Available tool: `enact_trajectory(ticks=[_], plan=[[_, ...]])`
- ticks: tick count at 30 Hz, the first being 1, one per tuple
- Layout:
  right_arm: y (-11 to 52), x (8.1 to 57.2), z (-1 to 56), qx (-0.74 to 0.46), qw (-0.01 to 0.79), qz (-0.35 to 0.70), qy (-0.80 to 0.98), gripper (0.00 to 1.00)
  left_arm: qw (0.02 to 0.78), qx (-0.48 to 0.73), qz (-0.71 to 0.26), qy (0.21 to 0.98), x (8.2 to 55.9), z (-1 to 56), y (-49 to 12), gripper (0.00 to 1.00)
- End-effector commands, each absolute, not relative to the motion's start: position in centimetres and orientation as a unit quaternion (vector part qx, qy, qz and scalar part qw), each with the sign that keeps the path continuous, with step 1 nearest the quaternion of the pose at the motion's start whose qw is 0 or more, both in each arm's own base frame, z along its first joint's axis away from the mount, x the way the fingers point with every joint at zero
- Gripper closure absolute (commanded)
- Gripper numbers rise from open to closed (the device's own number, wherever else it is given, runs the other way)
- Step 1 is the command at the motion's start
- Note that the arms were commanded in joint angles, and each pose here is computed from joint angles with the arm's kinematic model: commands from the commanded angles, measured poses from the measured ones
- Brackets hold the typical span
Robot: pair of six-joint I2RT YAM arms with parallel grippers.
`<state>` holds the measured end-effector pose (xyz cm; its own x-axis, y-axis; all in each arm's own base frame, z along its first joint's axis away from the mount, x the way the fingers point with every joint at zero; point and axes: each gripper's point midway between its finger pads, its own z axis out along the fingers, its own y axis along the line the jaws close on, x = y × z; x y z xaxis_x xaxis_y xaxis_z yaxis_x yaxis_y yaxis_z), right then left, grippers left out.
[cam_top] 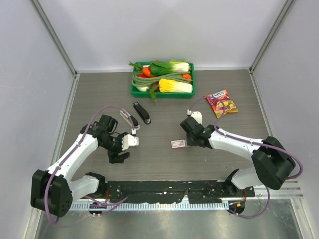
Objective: Unload the staples from the stapler
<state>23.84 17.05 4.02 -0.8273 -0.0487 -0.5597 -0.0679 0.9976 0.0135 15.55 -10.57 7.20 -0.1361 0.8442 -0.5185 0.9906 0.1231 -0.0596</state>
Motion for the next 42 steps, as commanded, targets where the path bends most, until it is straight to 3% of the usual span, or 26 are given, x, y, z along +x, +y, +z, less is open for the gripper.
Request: enact_trajectory(ticks=[1,16,33,42], plan=[[17.8,24.8,4.8,-0.032,0.314,0.028,0.949,0.81,0.191,0.637,-0.205,0.718,15.6,7.7,-10.9,0.28],[17.0,24.0,2.4,-0.050,0.293,0.007,0.955,0.81,0.189,0.636,-0.205,0.719,15.7,7.7,-10.9,0.27],[16.9,24.0,4.9,-0.045,0.315,0.023,0.948,0.82,0.189,0.635,-0.210,0.719,15.6,7.5,-11.0,0.28],[17.3,23.5,4.1,-0.076,0.284,0.019,0.956,0.82,0.188,0.635,-0.208,0.719,15.4,7.5,-10.9,0.28]])
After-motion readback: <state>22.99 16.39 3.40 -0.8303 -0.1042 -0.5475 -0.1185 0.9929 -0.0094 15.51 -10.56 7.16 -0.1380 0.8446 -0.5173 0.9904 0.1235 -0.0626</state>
